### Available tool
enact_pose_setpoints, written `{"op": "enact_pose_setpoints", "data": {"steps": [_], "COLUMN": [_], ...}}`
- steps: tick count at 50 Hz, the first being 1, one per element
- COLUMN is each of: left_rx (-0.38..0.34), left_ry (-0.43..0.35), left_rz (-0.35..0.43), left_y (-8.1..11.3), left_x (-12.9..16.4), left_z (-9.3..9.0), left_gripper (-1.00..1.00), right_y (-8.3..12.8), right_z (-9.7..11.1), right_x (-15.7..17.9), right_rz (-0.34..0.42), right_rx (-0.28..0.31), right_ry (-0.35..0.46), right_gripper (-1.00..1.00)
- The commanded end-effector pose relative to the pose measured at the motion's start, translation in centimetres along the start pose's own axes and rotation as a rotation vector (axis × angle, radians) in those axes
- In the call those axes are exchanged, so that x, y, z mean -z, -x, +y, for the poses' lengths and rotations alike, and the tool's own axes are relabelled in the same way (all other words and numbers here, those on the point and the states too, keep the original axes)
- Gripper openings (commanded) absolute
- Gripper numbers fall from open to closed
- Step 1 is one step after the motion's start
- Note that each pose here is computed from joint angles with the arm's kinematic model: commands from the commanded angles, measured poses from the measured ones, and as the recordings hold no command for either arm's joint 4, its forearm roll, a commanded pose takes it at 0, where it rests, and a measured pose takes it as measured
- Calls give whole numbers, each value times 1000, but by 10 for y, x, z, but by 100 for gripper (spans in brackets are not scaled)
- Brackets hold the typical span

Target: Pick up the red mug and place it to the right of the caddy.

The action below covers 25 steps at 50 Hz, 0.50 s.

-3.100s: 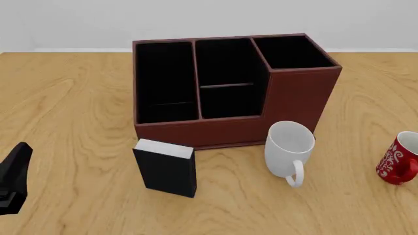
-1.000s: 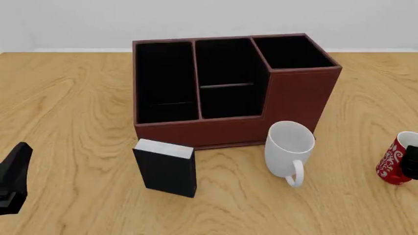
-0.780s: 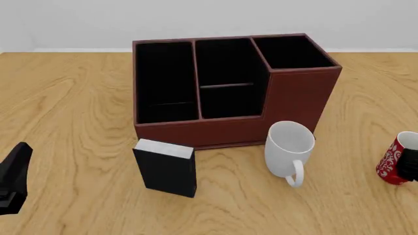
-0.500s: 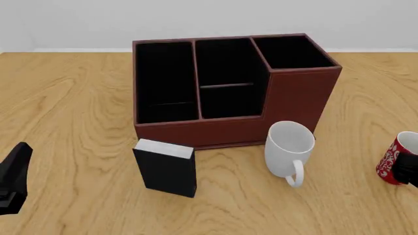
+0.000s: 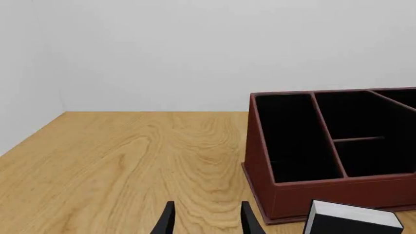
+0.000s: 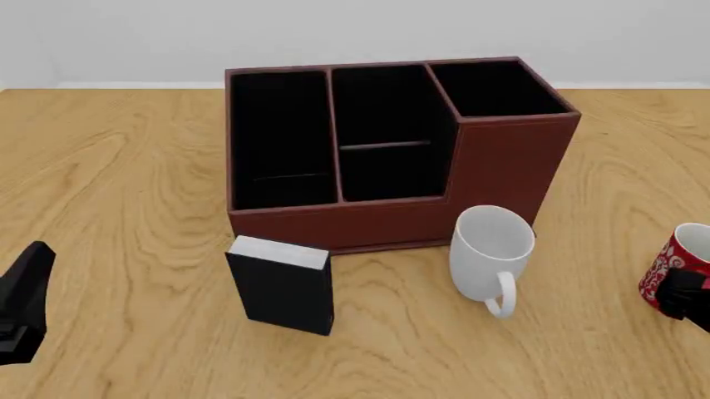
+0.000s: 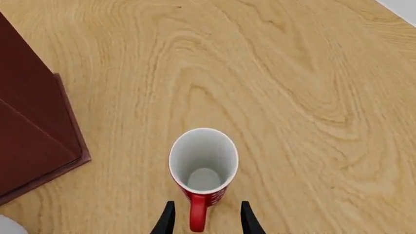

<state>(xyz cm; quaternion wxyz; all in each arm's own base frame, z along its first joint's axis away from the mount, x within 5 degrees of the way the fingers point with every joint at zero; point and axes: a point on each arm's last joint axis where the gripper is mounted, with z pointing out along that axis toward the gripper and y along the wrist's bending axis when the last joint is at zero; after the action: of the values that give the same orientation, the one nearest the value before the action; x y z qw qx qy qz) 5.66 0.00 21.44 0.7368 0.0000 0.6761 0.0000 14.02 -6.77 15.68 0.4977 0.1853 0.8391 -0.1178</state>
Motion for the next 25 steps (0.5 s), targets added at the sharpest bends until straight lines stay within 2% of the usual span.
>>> {"op": "enact_pose_setpoints", "data": {"steps": [1, 10, 11, 18, 22, 25], "left_rx": [0, 0, 0, 0, 0, 0], "left_ry": [0, 0, 0, 0, 0, 0], "left_rz": [0, 0, 0, 0, 0, 0], "left_y": [0, 0, 0, 0, 0, 0], "left_x": [0, 0, 0, 0, 0, 0], "left_z": [0, 0, 0, 0, 0, 0], "left_gripper": [100, 100, 100, 100, 100, 100], "right_y": [-3, -1, 0, 6, 6, 7], "right_z": [1, 0, 0, 1, 1, 1], "right_x": [-5, -1, 0, 12, 12, 17], "right_rz": [10, -1, -5, -41, -39, -56], "right_rx": [6, 4, 4, 43, 33, 58], "right_ry": [3, 3, 1, 5, 7, 3], "right_gripper": [100, 100, -100, -100, -100, -100]}}
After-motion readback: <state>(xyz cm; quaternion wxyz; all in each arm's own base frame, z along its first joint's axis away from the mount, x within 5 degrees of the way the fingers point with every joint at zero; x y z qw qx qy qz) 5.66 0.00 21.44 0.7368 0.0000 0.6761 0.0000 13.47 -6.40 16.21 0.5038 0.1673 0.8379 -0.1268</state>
